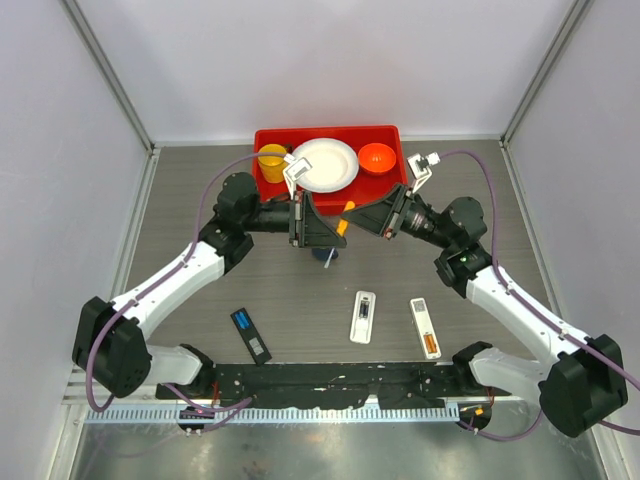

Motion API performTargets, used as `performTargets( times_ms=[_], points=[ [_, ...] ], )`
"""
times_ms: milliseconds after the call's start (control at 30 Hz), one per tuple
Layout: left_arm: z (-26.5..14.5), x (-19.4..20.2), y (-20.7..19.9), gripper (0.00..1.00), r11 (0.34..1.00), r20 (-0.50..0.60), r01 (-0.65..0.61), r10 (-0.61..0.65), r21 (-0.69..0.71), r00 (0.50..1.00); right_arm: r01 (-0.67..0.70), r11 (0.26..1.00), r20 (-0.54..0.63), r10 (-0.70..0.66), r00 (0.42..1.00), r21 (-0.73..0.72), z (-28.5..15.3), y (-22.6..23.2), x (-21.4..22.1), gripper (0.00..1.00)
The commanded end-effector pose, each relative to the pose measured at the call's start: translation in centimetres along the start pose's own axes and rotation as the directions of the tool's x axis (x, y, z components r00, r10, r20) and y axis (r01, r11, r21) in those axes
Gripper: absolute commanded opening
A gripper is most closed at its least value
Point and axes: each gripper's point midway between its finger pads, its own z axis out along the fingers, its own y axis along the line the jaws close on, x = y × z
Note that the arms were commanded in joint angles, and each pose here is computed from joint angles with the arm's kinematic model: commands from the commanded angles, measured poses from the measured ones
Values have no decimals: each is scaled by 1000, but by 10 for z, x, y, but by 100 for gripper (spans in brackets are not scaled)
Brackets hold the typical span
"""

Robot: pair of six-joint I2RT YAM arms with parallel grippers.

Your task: Unload the batteries from the remote control

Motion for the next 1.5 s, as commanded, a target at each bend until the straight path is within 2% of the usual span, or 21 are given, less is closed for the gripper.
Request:
performTargets(
  times_ms=[0,133,300,433,500,600,633,667,767,867,900,967,1000,1033,1067,1133,1167,1233,1267,1367,1467],
  points=[
    [-1,-9,-20,0,996,3,-81,81,41,997,54,996,34,-52,998,-69,4,22,-15,31],
    [0,-7,-20,0,996,-8,-79,79,46,997,51,997,51,-48,998,-57,2,20,-17,27],
    [0,-5,-19,0,996,-12,-77,77,43,997,37,998,66,-33,997,-54,3,21,-20,42],
    [-1,-3,-20,0,996,-16,-83,84,44,996,32,998,68,-28,997,-61,3,21,-20,47],
    [-1,-1,-19,0,996,-19,-80,81,39,997,33,997,65,-28,997,-65,4,22,-20,41],
    [-1,-2,-18,0,996,-22,-80,81,42,996,33,997,61,-29,998,-67,3,22,-19,22],
    [-1,-2,-19,0,996,-21,-82,83,42,996,33,997,58,-29,998,-69,3,22,-18,7],
    [0,-3,-18,0,996,-21,-82,83,42,996,33,997,60,-29,998,-68,3,22,-19,1],
    [0,-3,-18,0,995,-21,-87,88,43,996,41,997,53,-38,998,-58,2,21,-17,1],
    [-1,-4,-18,20,995,-11,-97,97,27,995,59,998,46,-58,997,-16,0,14,-14,1],
    [-3,-5,-21,41,994,-4,-106,106,19,994,70,998,49,-69,996,-2,-3,15,-15,1],
    [-6,-6,-8,54,991,20,-106,108,-77,994,54,994,41,-58,997,99,-7,-1,-12,1],
    [-10,-8,-7,65,986,39,-112,118,-126,992,84,988,46,-91,995,127,-13,-1,-12,1],
    [-14,-8,-1,69,977,48,-112,122,-182,991,52,978,20,-57,998,200,-18,-16,-3,1],
    [-23,-4,20,71,946,68,-47,73,-321,995,42,962,44,-56,997,270,-24,-28,-5,1],
    [-39,1,29,74,899,69,-57,96,-435,993,36,930,31,-51,998,367,-41,-43,6,1],
    [-54,11,50,75,837,83,-9,64,-547,995,33,913,44,-56,997,406,-47,-49,8,1],
    [-74,18,54,79,776,104,-3,88,-631,991,37,889,33,-58,998,457,-65,-59,22,1],
    [-88,32,70,81,714,111,28,70,-700,991,38,873,45,-68,997,487,-71,-65,23,1],
    [-113,58,79,88,622,98,53,38,-781,994,33,845,44,-66,997,533,-88,-73,35,1],
    [-125,81,83,89,573,67,59,-6,-817,998,27,837,38,-57,998,546,-100,-73,46,1]
  ],
)
